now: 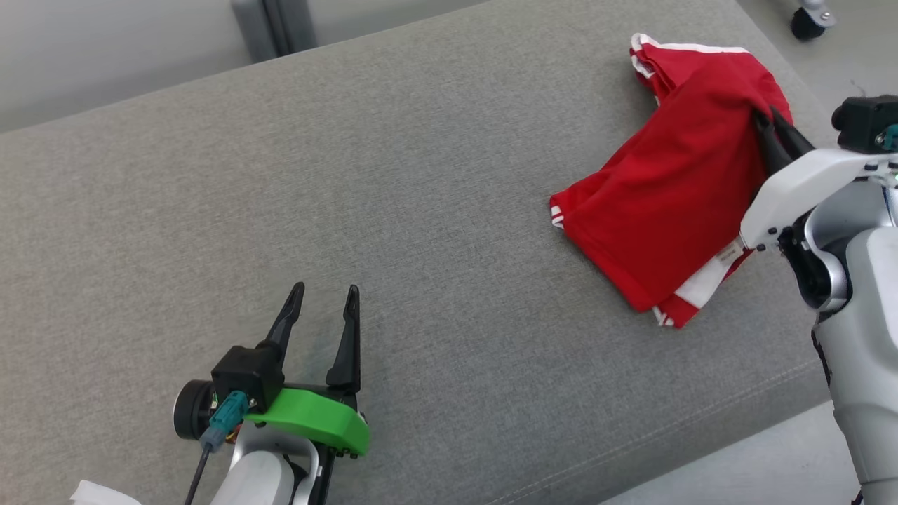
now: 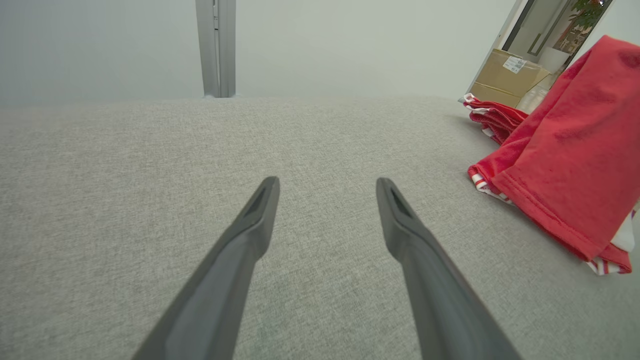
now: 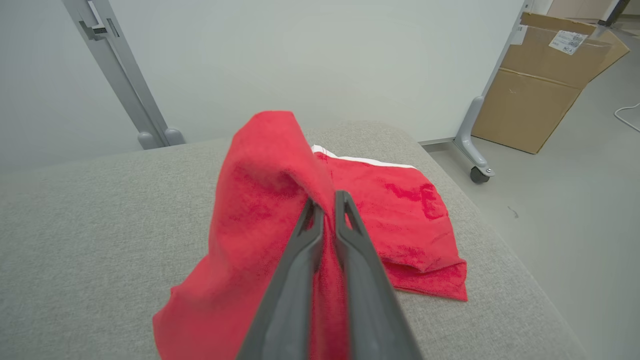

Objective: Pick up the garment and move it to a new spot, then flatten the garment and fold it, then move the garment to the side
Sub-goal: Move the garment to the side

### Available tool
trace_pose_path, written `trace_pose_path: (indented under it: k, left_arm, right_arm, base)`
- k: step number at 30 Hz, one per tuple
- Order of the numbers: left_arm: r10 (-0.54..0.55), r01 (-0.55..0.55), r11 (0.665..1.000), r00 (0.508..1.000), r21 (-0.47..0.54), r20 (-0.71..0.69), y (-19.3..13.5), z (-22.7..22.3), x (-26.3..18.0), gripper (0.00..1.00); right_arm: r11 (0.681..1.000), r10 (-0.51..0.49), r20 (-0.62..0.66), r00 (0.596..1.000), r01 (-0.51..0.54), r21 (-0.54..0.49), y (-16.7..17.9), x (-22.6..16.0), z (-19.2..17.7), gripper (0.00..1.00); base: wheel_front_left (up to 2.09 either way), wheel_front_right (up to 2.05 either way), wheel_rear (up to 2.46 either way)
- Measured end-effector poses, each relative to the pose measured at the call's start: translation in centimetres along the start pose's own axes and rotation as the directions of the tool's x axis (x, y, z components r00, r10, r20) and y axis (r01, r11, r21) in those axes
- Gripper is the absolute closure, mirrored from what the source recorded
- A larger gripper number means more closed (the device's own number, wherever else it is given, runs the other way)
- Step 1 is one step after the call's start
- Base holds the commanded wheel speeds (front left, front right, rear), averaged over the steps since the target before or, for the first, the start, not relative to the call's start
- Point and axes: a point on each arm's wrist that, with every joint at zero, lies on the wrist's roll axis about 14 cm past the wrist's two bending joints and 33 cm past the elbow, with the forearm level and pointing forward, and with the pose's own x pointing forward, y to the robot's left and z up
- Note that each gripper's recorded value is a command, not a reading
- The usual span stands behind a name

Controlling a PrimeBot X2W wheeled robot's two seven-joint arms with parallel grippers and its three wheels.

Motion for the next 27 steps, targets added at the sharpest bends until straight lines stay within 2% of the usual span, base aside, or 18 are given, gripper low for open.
trace_pose_path:
  k: [7,10,16,22,27]
  left_arm:
    - [0.067,-0.067,0.998,0.997,-0.004,0.024,1.6,0.7,-1.4,0.0]
    - [0.086,-0.086,0.996,0.995,-0.006,0.04,2.1,1.2,-1.8,0.0]
    - [0.121,-0.121,0.993,0.991,-0.007,0.052,3.2,1.6,-2.4,0.0]
    - [0.142,-0.142,0.99,0.989,0.0,0.038,4.4,1.0,-2.4,0.0]
    - [0.157,-0.157,0.988,0.987,0.006,0.016,5.4,0.2,-2.4,0.0]
  right_arm:
    - [0.998,0.063,0.045,0.997,-0.063,-0.007,2.7,2.7,3.3,1.0]
    - [0.998,0.065,0.057,0.996,-0.064,-0.018,2.7,3.4,4.3,1.0]
    - [0.998,-0.003,0.058,0.998,0.007,-0.064,-0.5,4.5,5.7,1.0]
    - [0.986,-0.1,-0.006,0.995,0.098,-0.138,-4.7,5.6,4.9,1.0]
    - [0.972,-0.147,-0.043,0.988,0.137,-0.19,-6.5,6.9,4.4,1.0]
  base:
    - [0.0,0.0,0.0]
    - [0.0,0.0,0.0]
    - [0.0,0.0,0.0]
    - [0.0,0.0,0.0]
    - [0.0,0.0,0.0]
